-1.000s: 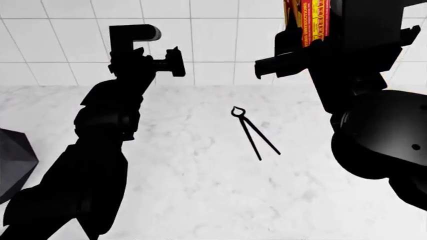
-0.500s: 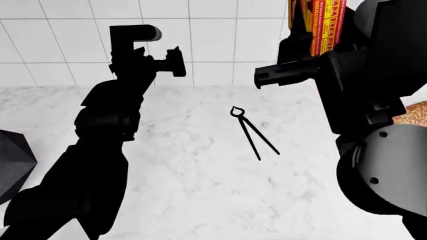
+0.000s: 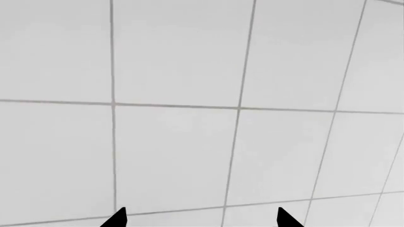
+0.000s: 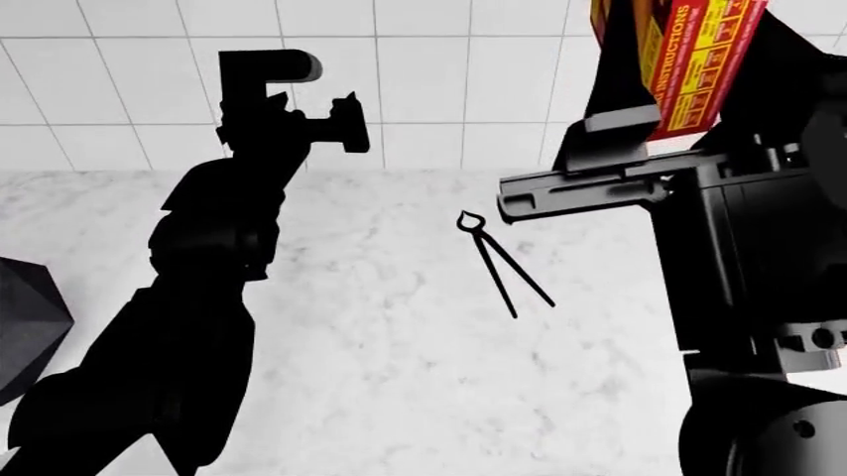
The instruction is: Pick the boxed food and cereal from the counter and place them in the cabinets closest to them.
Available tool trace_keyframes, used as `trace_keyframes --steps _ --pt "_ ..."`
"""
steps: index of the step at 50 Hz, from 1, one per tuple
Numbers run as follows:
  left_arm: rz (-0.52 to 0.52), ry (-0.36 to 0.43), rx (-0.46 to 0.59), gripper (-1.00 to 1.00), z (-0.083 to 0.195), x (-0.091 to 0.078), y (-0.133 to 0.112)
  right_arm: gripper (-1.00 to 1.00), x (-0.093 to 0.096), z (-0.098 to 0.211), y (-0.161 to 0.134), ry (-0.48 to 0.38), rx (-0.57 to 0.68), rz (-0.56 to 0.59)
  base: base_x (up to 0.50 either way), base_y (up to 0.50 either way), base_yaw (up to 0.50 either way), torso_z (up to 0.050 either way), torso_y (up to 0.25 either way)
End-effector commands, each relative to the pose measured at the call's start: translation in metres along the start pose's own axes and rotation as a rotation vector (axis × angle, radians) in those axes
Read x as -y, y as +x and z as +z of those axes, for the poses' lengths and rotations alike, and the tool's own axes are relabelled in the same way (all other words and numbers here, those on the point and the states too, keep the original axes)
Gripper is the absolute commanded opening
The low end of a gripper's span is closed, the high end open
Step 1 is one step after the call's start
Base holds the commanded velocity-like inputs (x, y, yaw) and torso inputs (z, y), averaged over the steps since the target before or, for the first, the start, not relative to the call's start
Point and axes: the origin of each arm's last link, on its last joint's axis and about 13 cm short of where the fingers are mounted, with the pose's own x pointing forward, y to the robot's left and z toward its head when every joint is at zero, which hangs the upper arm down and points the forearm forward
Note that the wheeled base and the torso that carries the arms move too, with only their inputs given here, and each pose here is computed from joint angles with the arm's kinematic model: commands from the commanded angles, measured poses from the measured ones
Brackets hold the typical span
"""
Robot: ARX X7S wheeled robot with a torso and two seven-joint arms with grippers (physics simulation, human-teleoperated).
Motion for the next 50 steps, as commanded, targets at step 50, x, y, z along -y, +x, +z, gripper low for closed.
trace_keyframes --steps 50 --pt "0.014 -0.003 -0.027 1.00 -0.002 0.000 -0.001 -1.00 0.021 0.151 0.197 0.105 -0.247 -0.112 0.00 0.00 0.00 0.001 0.000"
